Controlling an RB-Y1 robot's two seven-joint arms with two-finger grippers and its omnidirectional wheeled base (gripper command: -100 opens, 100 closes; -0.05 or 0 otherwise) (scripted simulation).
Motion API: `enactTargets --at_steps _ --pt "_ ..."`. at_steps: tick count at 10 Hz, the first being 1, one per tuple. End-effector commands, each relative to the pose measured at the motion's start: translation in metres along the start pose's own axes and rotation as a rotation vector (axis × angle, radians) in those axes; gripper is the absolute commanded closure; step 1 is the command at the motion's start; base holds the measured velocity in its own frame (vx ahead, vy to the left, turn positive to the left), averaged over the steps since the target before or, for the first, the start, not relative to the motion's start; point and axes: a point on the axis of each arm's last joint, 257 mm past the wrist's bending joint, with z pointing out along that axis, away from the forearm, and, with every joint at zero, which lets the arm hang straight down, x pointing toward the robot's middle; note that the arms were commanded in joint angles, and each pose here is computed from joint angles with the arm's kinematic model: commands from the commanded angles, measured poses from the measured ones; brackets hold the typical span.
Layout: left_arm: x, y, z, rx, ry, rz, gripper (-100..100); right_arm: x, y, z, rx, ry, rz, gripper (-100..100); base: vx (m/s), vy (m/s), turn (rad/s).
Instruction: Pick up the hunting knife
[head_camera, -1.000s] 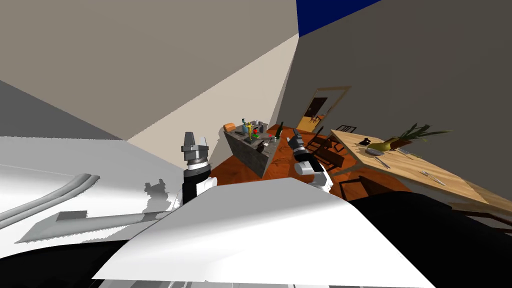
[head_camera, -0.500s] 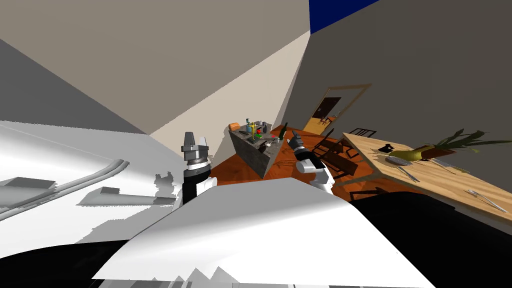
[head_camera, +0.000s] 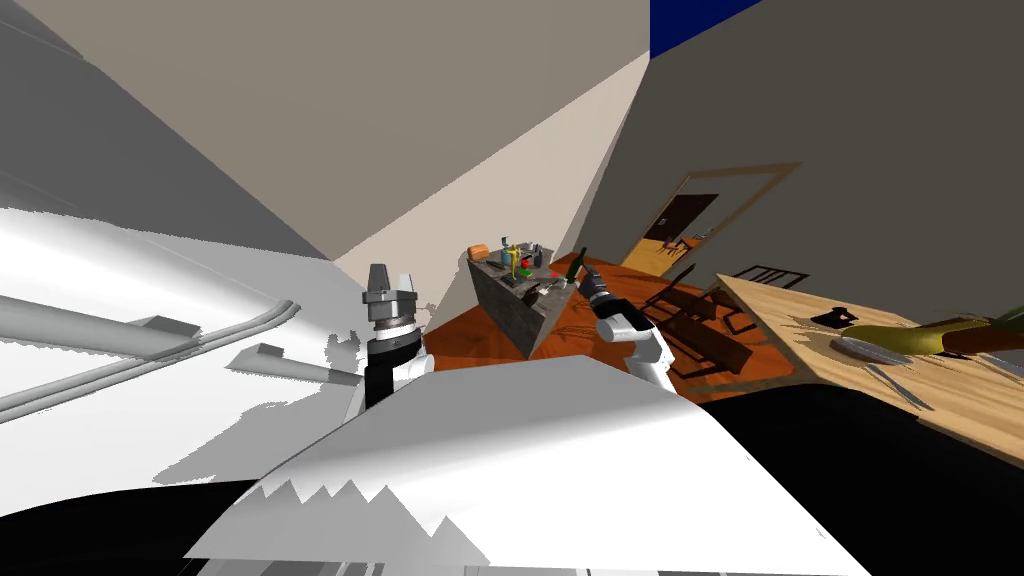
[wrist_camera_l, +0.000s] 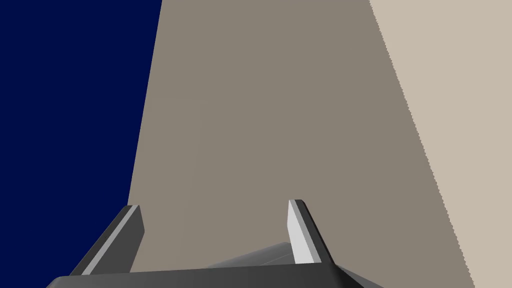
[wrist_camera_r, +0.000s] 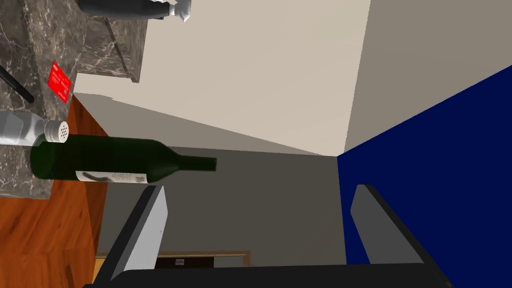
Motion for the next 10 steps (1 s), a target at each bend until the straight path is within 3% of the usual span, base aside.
enactTargets --at_steps 1,10 --pt "0.000 0.000 0.000 0.000 0.000 0.000 0 -0.003 -0.011 0.001 0.048 -0.001 -0.006 -100 -0.001 -0.037 0.139" --pt "0.000 0.000 0.000 0.000 0.000 0.000 0 -0.026 -0.066 0.004 0.285 0.001 -0.033 -100 0.010 -0.017 0.146"
